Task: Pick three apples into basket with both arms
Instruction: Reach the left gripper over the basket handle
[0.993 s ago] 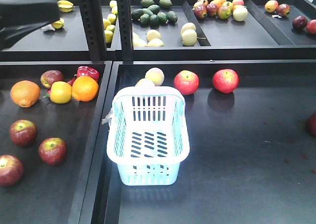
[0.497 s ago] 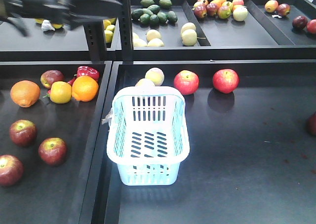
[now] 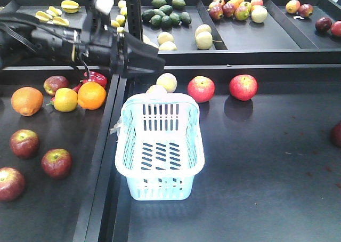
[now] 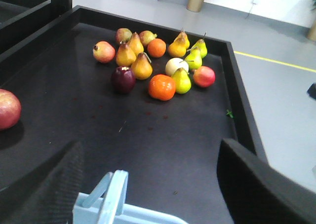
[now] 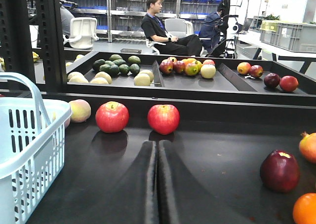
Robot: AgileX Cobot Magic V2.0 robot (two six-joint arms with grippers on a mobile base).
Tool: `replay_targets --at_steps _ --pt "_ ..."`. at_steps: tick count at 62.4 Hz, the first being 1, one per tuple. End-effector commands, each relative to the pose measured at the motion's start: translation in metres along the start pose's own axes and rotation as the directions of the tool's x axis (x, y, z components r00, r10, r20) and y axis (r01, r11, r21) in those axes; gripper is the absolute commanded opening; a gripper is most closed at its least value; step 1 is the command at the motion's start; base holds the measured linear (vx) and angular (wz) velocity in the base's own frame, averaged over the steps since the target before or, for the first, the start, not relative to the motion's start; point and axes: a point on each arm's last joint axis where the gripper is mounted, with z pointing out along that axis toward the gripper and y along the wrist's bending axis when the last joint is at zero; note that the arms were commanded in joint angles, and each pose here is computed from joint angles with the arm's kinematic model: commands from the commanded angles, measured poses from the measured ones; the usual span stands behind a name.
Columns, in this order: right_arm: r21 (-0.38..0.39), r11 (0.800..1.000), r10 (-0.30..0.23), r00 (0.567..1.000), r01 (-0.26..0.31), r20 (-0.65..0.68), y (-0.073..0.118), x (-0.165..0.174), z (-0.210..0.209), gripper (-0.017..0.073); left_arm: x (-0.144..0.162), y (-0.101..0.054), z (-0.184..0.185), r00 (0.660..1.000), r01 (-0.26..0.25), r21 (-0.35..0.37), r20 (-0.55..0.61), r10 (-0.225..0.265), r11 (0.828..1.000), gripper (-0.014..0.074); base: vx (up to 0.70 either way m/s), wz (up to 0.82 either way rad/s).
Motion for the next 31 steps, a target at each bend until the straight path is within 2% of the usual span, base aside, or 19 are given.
replay_targets --at_steps 1,15,25,31 --pt "0.002 1.000 -0.003 0.997 0.003 0.073 0.000 -0.004 0.000 -0.0003 -0.017 -0.011 -0.005 0.992 -0.122 -0.021 -0.021 0.121 0.992 0.0527 0.00 0.00" --pt "0.002 1.000 -0.003 0.997 0.003 0.073 0.000 -0.004 0.000 -0.0003 0.000 0.002 0.003 0.993 -0.107 -0.003 -0.039 0.107 0.994 0.0527 0.00 0.00" --pt "0.002 1.000 -0.003 0.997 0.003 0.073 0.000 -0.004 0.000 -0.0003 0.009 0.009 0.007 0.990 -0.131 0.002 -0.047 0.131 0.991 0.0522 0.00 0.00" --pt "0.002 1.000 -0.003 0.997 0.003 0.073 0.000 -0.004 0.000 -0.0003 0.015 0.013 0.009 0.992 -0.115 0.011 -0.053 0.115 0.993 0.0522 0.00 0.00"
